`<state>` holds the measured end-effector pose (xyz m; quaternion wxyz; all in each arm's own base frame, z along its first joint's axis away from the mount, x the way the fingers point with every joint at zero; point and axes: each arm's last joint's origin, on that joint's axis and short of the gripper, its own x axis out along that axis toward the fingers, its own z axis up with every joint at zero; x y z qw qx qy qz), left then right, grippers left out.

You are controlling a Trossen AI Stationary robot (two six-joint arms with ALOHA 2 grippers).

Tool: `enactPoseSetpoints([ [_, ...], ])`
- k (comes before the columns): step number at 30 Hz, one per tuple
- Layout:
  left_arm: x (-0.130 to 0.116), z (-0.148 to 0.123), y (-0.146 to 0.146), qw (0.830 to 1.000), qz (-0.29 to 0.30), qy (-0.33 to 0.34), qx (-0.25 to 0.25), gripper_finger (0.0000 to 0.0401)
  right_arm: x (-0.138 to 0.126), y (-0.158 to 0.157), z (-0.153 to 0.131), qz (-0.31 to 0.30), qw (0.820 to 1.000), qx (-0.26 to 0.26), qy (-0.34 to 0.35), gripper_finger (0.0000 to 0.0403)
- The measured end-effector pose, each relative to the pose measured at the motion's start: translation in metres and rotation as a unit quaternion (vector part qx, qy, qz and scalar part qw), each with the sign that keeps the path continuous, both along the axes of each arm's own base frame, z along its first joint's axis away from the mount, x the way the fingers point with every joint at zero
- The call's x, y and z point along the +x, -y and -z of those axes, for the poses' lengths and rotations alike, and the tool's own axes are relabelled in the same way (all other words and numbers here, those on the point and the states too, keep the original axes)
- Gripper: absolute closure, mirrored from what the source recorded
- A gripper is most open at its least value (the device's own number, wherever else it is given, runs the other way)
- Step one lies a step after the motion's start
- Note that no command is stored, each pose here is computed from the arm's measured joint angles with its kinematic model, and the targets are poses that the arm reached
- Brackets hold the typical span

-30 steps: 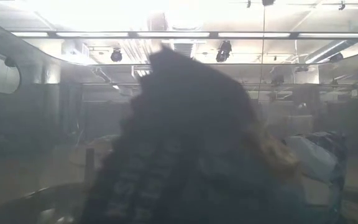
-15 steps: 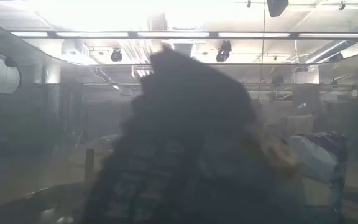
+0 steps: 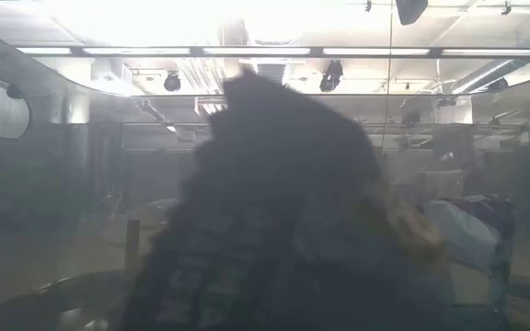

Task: Pick and place Granola Bars by type
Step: Put the top blue granola bar into the bottom bin

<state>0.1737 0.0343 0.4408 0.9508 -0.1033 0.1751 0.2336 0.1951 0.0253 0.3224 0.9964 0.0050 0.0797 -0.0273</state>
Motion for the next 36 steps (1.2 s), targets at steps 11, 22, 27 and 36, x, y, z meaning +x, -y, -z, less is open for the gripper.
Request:
enactPoseSetpoints([
  [11,0.028,0.007,-0.018,0.999,-0.021,-0.042,-0.026,0.0296,0.0,0.0,0.0,0.0,1.0,0.004,0.0,0.0394],
  [22,0.059,0.039,-0.035,0.987,-0.068,-0.124,-0.08,0.0158,0.0,0.0,0.001,0.0,1.0,0.004,-0.004,0.0394],
  [27,0.083,0.059,-0.042,0.978,-0.086,-0.154,-0.108,0.0151,-0.001,0.0,0.004,0.0,1.0,0.001,-0.022,0.0394],
  [36,0.125,0.106,-0.054,0.954,-0.137,-0.213,-0.157,0.0152,-0.002,0.0,0.009,0.001,0.999,0.002,-0.049,0.0394],
])
